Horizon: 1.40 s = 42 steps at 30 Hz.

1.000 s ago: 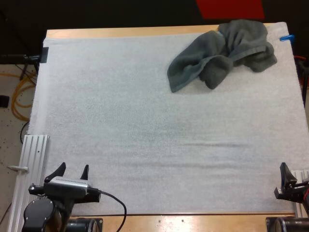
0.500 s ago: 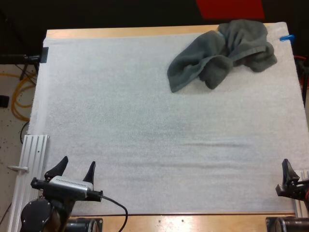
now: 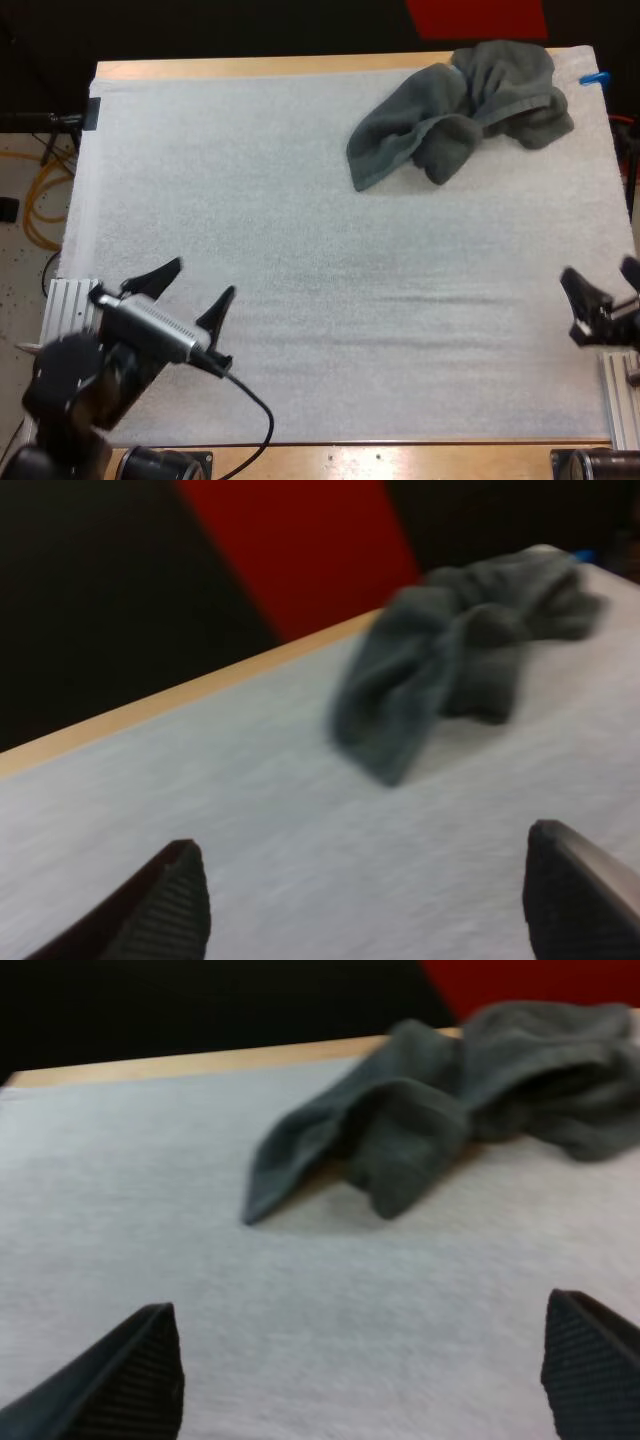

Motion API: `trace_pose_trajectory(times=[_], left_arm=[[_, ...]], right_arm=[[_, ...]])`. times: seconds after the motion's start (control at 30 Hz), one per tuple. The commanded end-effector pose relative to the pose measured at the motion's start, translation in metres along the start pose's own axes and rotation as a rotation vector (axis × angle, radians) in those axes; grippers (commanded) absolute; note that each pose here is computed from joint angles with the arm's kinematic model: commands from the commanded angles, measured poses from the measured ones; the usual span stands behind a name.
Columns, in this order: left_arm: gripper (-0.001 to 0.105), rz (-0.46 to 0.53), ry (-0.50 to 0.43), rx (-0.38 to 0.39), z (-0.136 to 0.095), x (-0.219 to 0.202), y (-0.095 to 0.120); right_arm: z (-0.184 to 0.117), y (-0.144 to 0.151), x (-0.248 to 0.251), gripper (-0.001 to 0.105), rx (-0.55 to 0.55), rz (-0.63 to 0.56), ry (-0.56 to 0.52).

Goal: Pick towel from pile fold and stack

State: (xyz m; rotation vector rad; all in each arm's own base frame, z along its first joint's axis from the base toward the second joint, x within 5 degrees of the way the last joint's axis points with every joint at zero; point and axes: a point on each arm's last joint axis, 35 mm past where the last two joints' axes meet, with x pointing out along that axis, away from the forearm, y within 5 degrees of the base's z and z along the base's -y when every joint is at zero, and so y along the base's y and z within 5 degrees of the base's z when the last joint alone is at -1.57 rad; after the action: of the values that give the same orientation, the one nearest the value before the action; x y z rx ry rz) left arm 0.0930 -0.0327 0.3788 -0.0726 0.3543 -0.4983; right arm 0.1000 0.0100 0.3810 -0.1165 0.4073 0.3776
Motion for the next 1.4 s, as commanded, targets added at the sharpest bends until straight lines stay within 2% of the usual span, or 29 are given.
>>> trace_pose_trajectory(times=[0.0, 0.13, 0.3, 0.47, 0.7, 0.87, 1.03, 1.2, 1.3, 1.37], left_arm=[[0.064, -0.054, 0.003, 0.015, 0.008, 0.004, -0.002], [0.064, -0.092, 0.072, 0.009, 0.018, 0.027, -0.002], [0.064, -0.094, 0.101, 0.002, 0.022, 0.042, 0.001], [0.064, -0.093, 0.110, -0.001, 0.023, 0.052, 0.003], [0.064, -0.092, 0.129, -0.006, 0.022, 0.058, 0.004], [0.064, -0.092, 0.130, -0.006, 0.022, 0.058, 0.004], [0.064, -0.092, 0.130, -0.006, 0.022, 0.058, 0.004], [0.064, -0.092, 0.130, -0.006, 0.022, 0.058, 0.004], [0.064, -0.092, 0.130, -0.006, 0.022, 0.058, 0.004], [0.064, -0.092, 0.130, -0.006, 0.022, 0.058, 0.004]], right_arm=[[0.011, -0.004, 0.008, 0.071, -0.006, 0.040, -0.020], [0.038, -0.023, 0.042, 0.071, -0.012, 0.051, -0.036], [0.056, -0.049, 0.099, 0.071, 0.036, 0.057, -0.005], [0.065, -0.061, 0.176, 0.071, 0.067, 0.008, 0.081], [0.040, -0.057, 0.282, 0.071, 0.177, -0.086, 0.221], [0.004, -0.060, 0.351, 0.071, 0.342, -0.106, 0.327], [-0.029, -0.064, 0.397, 0.071, 0.450, -0.101, 0.414], [-0.050, -0.065, 0.428, 0.070, 0.549, -0.052, 0.442], [-0.064, -0.065, 0.442, 0.057, 0.620, -0.028, 0.465], [-0.070, -0.064, 0.451, 0.042, 0.670, -0.010, 0.477]])
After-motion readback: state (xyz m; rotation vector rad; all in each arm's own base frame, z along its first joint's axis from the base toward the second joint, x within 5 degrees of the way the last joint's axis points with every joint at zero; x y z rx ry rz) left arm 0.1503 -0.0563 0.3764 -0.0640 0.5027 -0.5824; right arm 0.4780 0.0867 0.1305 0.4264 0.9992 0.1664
